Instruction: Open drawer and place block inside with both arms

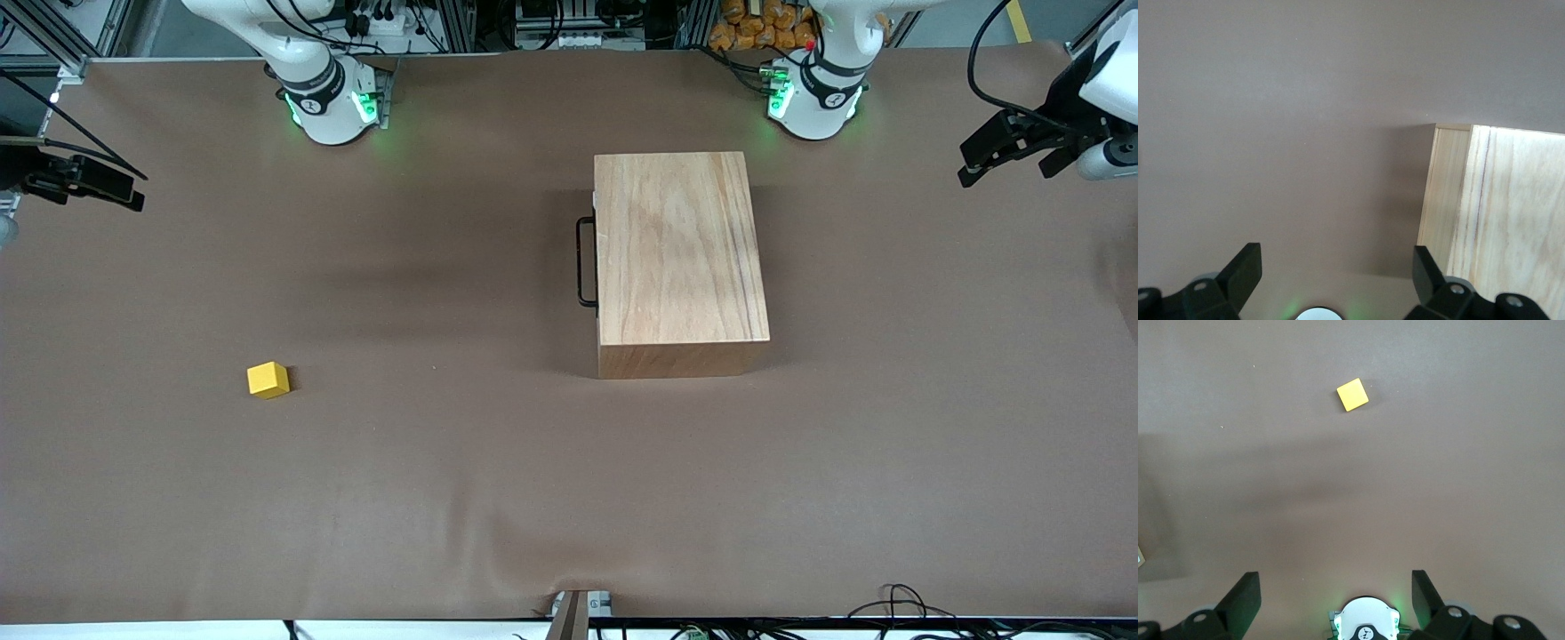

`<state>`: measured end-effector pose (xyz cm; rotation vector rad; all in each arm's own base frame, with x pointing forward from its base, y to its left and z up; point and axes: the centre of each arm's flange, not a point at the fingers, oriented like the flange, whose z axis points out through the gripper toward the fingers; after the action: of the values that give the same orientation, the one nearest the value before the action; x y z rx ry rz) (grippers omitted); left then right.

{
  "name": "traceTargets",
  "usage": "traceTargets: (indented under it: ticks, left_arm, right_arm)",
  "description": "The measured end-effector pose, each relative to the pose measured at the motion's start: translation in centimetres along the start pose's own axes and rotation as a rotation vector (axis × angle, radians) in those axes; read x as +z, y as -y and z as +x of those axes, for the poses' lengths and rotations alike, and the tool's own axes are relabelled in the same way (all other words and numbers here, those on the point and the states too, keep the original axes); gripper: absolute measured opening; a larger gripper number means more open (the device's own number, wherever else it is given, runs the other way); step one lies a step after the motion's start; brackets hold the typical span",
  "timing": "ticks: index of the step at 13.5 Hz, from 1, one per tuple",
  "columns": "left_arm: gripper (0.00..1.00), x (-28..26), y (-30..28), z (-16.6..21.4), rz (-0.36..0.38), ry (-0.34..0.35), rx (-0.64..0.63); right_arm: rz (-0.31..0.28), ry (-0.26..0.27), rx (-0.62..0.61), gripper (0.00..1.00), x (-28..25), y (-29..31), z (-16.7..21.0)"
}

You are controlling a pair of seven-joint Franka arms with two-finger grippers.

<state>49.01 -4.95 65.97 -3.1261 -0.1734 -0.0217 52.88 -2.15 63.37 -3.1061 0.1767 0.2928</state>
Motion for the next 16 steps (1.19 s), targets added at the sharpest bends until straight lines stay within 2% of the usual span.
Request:
traceTargets:
  ticks: [5,9,16]
  left_arm:
    - [1.0,-0.3,-0.4,-0.2,0.001,0.006,0.01]
    - [1.0,0.3,-1.2,0.7,0.005,0.048,0.024]
    - [1.0,2.5,-10.7,3.3,-0.014,0.077,0.123]
  right_arm:
    - [0.0,0.001,0.0,1.0,0.0,0.0,0.0]
    - [0.0,0.001,0.001,1.0,0.1,0.0,0.0]
    - [0.0,0.003,0.001,1.0,0.1,-0.1,0.0]
